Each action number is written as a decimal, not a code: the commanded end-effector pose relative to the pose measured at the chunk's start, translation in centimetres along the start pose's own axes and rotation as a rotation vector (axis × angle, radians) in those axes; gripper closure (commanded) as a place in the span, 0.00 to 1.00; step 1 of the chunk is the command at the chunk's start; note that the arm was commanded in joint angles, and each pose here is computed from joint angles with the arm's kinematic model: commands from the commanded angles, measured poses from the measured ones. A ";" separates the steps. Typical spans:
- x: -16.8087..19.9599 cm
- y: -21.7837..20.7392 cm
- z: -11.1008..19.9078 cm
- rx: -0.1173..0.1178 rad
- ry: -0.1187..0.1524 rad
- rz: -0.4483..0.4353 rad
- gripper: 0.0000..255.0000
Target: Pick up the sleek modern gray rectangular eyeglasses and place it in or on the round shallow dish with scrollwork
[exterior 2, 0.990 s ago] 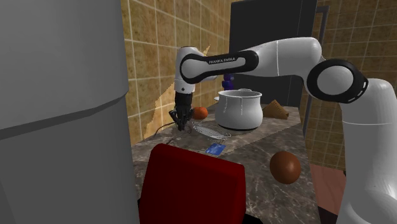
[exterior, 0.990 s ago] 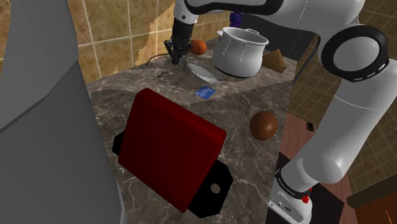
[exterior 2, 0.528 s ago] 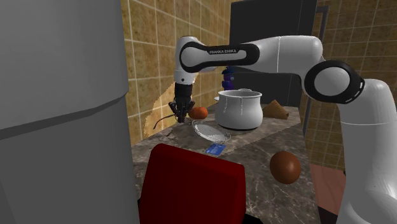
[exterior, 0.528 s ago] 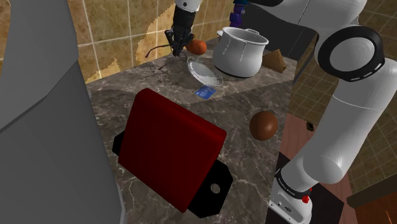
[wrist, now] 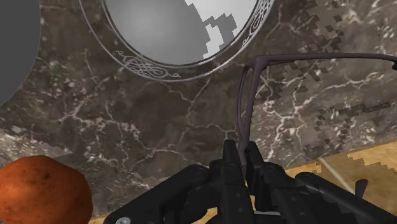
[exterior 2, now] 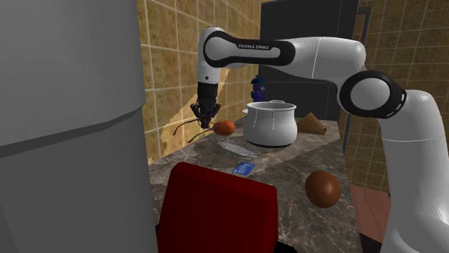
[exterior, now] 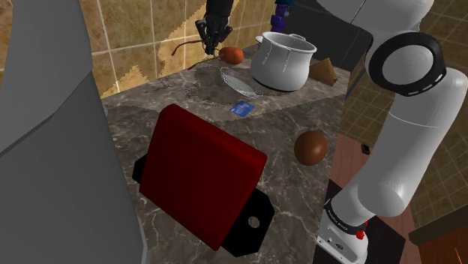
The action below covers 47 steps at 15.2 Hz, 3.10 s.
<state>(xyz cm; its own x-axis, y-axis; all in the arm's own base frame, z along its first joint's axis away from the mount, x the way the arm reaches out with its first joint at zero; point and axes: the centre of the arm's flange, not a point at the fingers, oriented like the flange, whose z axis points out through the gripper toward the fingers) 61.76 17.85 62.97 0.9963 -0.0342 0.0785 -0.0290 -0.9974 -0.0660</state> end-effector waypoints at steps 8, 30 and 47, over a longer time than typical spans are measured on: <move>-4.8 4.1 -2.4 0.000 -0.001 0.000 1.00; -13.1 11.3 3.3 0.000 -0.001 0.000 1.00; -13.1 11.3 -1.7 0.000 -0.001 0.000 0.00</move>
<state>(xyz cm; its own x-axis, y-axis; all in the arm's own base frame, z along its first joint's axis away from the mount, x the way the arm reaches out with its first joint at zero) 48.27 7.04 62.36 0.9958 -0.0330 0.0853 -0.0271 -0.9973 -0.0688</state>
